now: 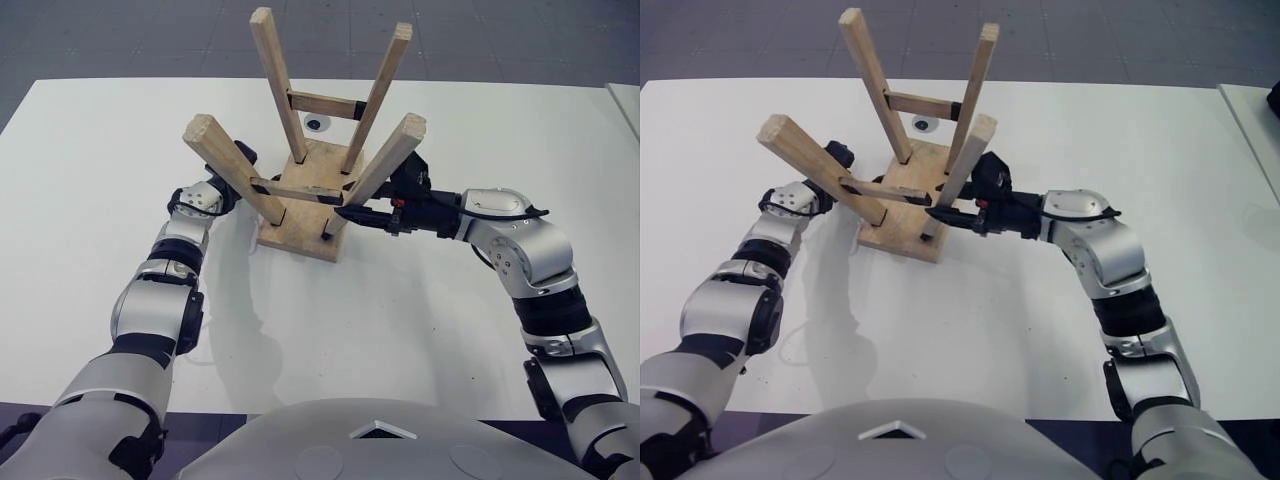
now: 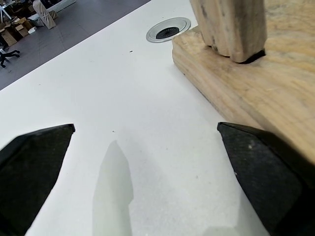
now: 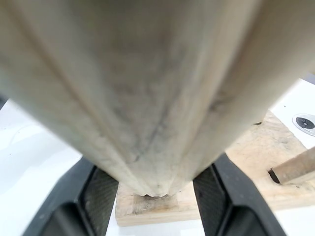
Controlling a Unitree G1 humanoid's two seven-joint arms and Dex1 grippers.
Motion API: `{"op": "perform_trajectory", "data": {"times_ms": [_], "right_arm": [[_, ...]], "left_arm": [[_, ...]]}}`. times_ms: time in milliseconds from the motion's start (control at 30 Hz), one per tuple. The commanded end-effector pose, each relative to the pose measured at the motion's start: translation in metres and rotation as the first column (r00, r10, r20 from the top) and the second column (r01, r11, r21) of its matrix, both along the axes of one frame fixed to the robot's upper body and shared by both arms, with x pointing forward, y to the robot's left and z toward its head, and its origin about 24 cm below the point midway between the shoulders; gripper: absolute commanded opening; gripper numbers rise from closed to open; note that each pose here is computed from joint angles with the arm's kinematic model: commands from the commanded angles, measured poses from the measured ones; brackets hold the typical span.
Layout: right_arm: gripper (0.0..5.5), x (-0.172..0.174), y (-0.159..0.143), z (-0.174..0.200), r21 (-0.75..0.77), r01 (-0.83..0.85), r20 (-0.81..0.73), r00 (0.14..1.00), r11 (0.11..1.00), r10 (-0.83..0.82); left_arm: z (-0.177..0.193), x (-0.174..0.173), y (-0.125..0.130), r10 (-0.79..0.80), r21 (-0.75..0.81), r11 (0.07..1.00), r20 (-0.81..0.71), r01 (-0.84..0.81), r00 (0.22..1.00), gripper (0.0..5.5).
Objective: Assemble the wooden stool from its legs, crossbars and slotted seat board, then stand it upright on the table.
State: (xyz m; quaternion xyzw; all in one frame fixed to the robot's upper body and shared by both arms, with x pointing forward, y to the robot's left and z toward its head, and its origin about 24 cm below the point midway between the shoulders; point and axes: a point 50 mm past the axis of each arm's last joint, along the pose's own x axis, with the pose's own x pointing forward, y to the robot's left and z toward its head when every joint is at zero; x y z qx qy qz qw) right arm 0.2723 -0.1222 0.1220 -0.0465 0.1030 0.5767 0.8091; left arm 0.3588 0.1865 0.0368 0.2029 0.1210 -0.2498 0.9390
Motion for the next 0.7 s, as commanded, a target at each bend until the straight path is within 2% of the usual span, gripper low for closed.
{"op": "perform_trajectory", "data": {"times_ms": [33, 267, 367, 700], "right_arm": [[2.04, -0.002, -0.002, -0.012, -0.069, -0.001, -0.022, 1.000, 0.998, -0.001], [2.04, 0.014, -0.014, -0.013, -0.107, 0.116, -0.011, 0.993, 0.987, -0.118], [2.04, 0.011, -0.014, -0.018, -0.155, 0.095, -0.005, 0.995, 0.983, -0.097], [2.04, -0.004, -0.022, -0.050, -0.206, 0.118, -0.015, 0.992, 0.971, -0.123]], "left_arm": [[-0.010, -0.004, -0.017, -0.063, 0.006, 0.998, -0.048, 0.063, 0.997, 5.40], [-0.008, -0.003, -0.016, -0.076, 0.008, 0.997, -0.040, 0.076, 0.996, 5.40], [-0.008, -0.005, -0.010, -0.065, 0.012, 0.998, -0.032, 0.066, 0.997, 5.40], [0.026, -0.003, 0.041, 0.043, -0.021, 0.999, 0.086, -0.042, 0.995, 5.40]]}}
